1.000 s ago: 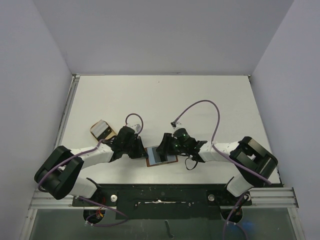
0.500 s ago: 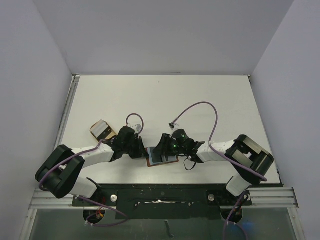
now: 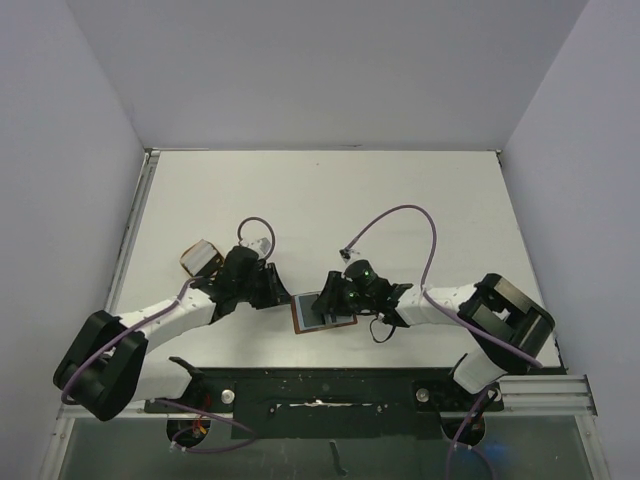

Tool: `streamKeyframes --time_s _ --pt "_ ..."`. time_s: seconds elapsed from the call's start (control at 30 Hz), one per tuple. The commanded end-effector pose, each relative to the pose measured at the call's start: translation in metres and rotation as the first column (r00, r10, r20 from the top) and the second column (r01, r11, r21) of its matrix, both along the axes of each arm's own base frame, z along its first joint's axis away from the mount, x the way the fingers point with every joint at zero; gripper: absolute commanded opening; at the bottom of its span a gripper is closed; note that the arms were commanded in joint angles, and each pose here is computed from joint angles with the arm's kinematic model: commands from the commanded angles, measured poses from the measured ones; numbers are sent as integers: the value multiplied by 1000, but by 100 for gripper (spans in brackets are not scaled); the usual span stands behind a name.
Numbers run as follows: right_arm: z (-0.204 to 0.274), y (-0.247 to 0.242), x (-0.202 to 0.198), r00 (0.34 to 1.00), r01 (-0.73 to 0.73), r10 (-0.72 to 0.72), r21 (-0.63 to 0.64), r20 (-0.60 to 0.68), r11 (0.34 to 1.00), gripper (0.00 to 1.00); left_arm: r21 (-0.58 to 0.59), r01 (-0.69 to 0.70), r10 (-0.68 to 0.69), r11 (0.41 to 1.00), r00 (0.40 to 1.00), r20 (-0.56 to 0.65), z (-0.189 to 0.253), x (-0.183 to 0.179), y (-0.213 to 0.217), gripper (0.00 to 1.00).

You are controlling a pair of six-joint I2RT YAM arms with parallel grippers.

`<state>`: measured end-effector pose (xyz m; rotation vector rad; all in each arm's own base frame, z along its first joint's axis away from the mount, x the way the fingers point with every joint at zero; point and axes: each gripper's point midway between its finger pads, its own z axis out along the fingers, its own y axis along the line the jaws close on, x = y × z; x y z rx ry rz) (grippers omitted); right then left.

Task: Put the credit cards into the card holder
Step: Insert the credit card into the card holder.

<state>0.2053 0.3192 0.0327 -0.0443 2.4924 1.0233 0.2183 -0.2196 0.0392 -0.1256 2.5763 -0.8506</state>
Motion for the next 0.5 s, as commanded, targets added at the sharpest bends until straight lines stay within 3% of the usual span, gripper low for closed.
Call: streamKeyframes --time_s 0.0,0.2,0.47 --pt "22 1 9 998 20 -19 -18 53 1000 30 -91 -19 30 996 993 117 46 20 -11 24" --pt "17 3 10 999 10 -8 -51 43 999 26 -196 -5 32 981 990 135 56 17 -21 30" --pt "-5 1 6 1000 0 1 -108 2 994 26 -229 -3 29 973 994 109 42 11 -24 34"
